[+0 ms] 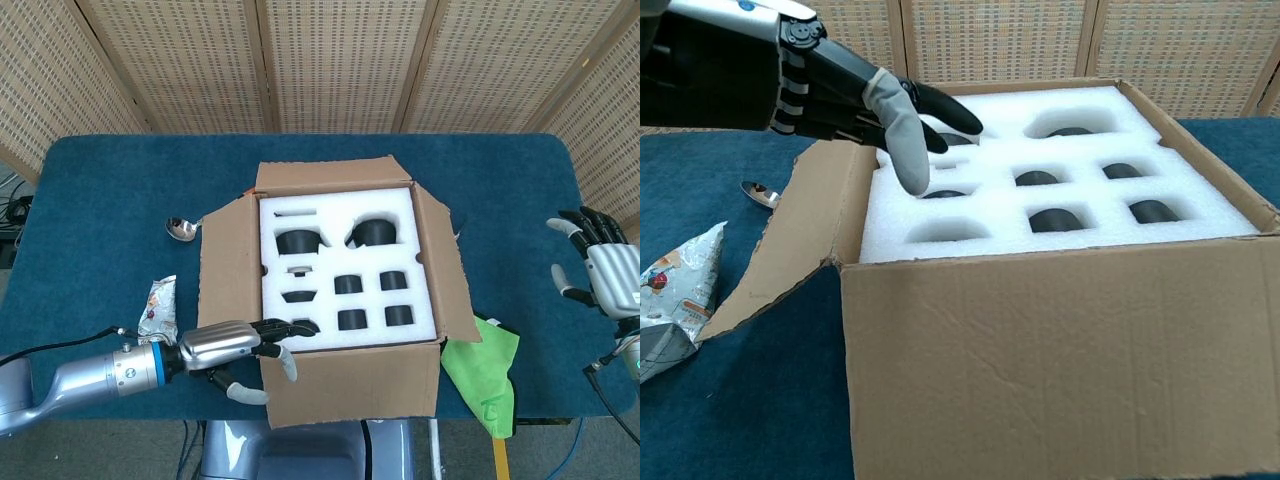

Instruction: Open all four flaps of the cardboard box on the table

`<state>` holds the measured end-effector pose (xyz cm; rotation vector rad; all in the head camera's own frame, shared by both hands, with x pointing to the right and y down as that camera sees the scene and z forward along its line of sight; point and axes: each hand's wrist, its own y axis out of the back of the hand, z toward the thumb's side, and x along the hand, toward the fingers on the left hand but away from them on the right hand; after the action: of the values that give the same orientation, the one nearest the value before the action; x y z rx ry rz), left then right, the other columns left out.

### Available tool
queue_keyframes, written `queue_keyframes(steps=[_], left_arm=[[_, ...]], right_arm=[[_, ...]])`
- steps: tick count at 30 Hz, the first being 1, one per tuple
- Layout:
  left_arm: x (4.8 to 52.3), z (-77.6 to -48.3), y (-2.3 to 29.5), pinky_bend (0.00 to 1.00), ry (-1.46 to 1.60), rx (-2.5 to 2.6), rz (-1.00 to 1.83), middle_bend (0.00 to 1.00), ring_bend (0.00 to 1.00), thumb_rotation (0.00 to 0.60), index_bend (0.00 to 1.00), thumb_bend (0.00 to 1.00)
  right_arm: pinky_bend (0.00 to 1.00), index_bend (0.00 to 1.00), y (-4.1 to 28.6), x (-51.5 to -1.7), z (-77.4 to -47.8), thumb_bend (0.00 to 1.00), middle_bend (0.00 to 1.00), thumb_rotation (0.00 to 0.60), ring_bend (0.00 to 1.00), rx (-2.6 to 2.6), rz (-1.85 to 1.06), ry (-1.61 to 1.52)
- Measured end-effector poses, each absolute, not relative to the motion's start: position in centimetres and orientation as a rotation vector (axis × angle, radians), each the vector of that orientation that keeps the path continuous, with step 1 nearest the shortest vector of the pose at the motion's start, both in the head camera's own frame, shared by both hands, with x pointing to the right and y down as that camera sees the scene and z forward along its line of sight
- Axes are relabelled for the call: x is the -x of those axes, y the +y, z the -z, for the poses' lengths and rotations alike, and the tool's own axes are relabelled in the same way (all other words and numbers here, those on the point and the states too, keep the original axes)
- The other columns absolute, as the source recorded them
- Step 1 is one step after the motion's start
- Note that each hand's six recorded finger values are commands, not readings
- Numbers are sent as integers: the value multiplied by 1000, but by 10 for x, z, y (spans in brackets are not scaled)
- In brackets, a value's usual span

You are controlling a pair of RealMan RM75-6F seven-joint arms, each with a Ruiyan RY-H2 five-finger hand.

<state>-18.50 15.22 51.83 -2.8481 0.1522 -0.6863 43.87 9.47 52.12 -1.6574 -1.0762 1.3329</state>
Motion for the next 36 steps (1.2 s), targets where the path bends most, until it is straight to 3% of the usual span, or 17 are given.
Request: queue_keyframes(steps=[7,9,12,14,16,25,36], left_arm=[[193,-519,136,0,248,2712,691,0,0,66,333,146],[198,-521,130,0,278,2650,702,0,0,154,326,160],[206,-524,122,0,323,2556,726,0,0,337,314,169],[214,-525,118,0,369,2495,748,0,0,421,306,170],[222,-525,115,0,417,2441,766,0,0,468,301,170],[273,-524,103,0,708,2130,880,0,0,489,286,169],[336,-515,119,0,902,1884,1019,0,0,493,284,169]], right_arm=[[63,184,95,-441,-522,506,137,600,0,1656,-1337,-1082],[63,184,96,-442,-523,505,137,600,0,1655,-1341,-1084],[63,183,96,-444,-524,504,137,600,0,1649,-1350,-1087],[63,183,96,-446,-525,504,137,600,0,1644,-1358,-1089],[63,184,97,-448,-526,504,137,600,0,1638,-1366,-1093],[63,184,104,-451,-532,505,132,600,0,1621,-1395,-1099],[63,183,113,-451,-538,504,121,600,0,1603,-1416,-1088]])
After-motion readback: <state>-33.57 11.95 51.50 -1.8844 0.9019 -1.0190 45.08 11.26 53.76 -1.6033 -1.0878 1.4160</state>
